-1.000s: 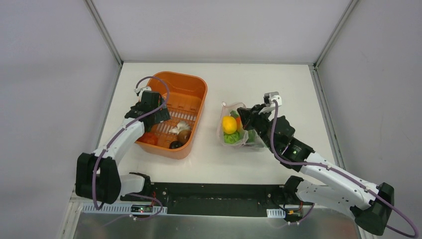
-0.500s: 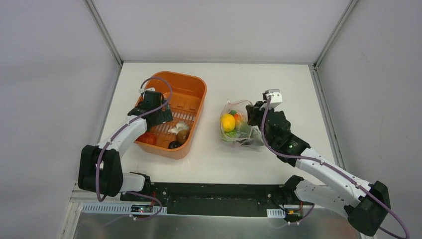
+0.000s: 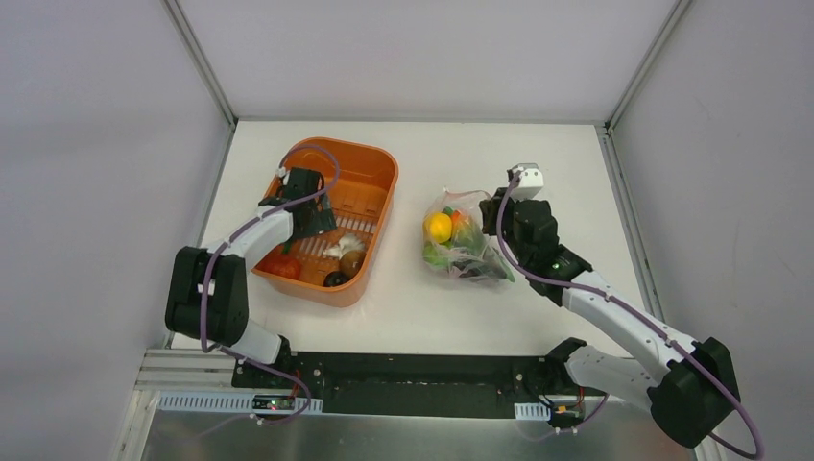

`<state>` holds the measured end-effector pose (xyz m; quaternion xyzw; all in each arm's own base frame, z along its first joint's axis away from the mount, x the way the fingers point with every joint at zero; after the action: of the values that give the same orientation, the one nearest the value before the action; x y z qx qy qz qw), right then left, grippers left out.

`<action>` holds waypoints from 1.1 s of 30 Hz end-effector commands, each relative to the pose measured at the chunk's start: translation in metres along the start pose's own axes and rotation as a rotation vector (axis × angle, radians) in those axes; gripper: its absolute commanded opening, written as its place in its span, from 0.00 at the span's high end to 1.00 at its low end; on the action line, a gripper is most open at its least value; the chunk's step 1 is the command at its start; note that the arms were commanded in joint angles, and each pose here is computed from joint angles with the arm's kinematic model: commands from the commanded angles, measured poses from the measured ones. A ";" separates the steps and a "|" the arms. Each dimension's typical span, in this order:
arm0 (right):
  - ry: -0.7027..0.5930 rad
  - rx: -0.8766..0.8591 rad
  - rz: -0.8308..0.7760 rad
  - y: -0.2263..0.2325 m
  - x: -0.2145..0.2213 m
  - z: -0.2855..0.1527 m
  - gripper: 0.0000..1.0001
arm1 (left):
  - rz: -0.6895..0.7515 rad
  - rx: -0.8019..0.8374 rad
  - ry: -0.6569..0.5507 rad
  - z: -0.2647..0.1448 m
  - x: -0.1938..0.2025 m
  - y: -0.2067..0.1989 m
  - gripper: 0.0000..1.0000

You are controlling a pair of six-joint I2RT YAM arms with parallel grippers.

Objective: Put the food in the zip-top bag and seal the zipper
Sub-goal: Pick up the fake vegetable from the bin.

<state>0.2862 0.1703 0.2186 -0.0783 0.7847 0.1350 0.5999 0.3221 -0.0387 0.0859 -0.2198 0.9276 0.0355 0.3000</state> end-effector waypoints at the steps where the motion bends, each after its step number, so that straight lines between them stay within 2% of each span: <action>1: -0.075 -0.056 0.035 0.012 -0.038 0.003 1.00 | -0.066 0.151 -0.078 -0.030 -0.015 -0.011 0.09; 7: -0.063 -0.113 0.072 0.022 -0.040 0.001 1.00 | 0.000 0.512 0.067 -0.059 -0.002 -0.060 0.11; 9: -0.056 -0.135 0.097 0.026 -0.040 0.000 1.00 | 0.033 0.587 0.153 -0.062 0.008 -0.071 0.17; 13: -0.044 -0.180 0.126 0.034 -0.041 -0.004 1.00 | 0.068 0.611 0.279 -0.055 0.030 -0.075 0.23; 18: -0.031 -0.223 0.129 0.040 -0.044 -0.008 1.00 | 0.093 0.541 0.350 -0.047 0.045 -0.064 0.31; 25: -0.023 -0.261 0.119 0.045 -0.048 -0.012 1.00 | 0.145 0.532 0.408 -0.050 0.058 -0.055 0.62; 30: -0.020 -0.280 0.130 0.049 -0.050 -0.013 1.00 | 0.150 0.522 0.406 -0.051 0.060 -0.051 0.98; 33: -0.022 -0.291 0.140 0.051 -0.051 -0.014 1.00 | 0.152 0.508 0.371 -0.054 0.057 -0.047 1.00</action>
<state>0.2717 0.2077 0.2417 -0.1137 0.7830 0.2580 0.5545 0.2818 -0.1182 0.0932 -0.0826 0.9570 -0.2266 0.1614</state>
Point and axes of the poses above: each gripper's point midway between its finger pads, its own z axis out along the fingers, its own y axis along the line the jaws close on, x = y × z, the point moved 3 cm from there along -z, back along the fingers, and after that the axes turned 7 degrees about -z, right-handed, at the moved point
